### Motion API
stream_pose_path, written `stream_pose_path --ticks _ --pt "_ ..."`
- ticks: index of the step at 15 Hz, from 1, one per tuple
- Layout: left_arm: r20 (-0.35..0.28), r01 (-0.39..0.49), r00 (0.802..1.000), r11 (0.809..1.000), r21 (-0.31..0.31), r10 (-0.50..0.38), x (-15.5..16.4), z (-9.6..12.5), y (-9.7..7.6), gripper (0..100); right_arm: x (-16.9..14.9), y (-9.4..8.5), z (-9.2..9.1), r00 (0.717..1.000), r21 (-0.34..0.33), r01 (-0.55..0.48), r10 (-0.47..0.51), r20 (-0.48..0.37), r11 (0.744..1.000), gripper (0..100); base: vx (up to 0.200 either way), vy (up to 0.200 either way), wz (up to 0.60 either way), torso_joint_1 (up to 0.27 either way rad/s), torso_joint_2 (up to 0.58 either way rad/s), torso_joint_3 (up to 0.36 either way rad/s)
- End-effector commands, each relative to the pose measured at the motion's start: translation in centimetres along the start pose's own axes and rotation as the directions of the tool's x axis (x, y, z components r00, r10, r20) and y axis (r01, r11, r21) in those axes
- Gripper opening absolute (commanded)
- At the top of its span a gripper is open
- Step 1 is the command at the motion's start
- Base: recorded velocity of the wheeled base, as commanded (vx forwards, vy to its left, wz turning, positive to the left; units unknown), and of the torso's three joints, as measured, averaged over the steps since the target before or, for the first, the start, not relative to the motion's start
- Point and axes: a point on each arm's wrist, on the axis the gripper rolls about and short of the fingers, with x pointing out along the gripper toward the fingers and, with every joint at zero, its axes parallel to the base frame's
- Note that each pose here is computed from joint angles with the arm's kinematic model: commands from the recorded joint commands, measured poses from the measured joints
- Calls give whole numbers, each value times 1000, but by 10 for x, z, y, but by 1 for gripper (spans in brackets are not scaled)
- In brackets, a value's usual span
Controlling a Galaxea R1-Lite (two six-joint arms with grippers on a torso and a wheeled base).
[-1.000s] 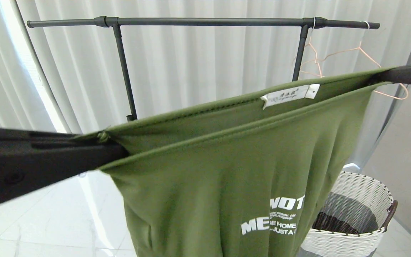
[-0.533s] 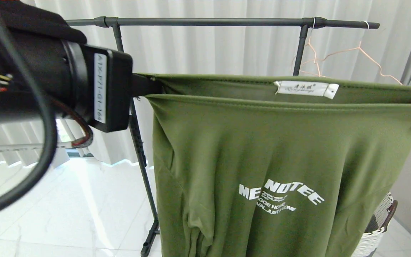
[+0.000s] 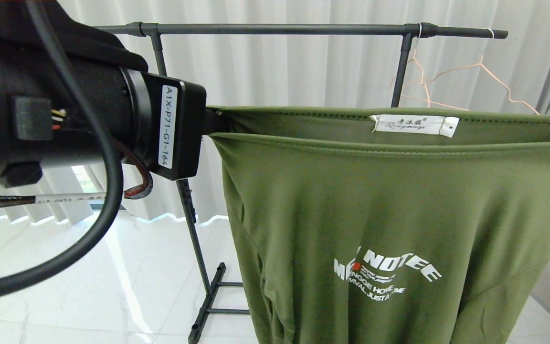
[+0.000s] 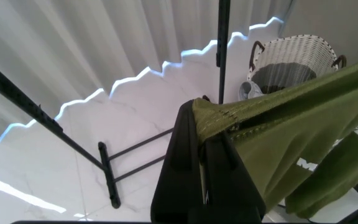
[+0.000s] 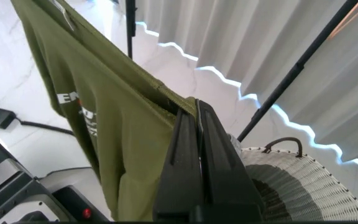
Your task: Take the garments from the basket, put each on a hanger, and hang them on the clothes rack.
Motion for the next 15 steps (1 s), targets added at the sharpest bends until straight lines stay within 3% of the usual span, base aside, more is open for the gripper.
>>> stream_pose_path --ticks 1,8,9,15 --pt "7 4 1000 1000 -2 -4 -3 1 1 0 1 0 0 1000 -1 -3 3 -4 1000 0 0 0 0 0 0 0" --pt "14 4 1000 1000 -5 -4 -5 2 2 0 1 0 -1 1000 0 -2 2 -12 1000 0 0 0 0 0 0 0" --pt "16 4 1000 1000 -6 -4 -6 2 2 0 1 0 -2 1000 1 -2 2 -13 1000 100 0 0 0 0 0 0" --pt "30 3 1000 1000 -9 -3 -5 3 2 0 2 0 -5 1000 2 0 0 -24 1000 100 0 0 0 0 0 0"
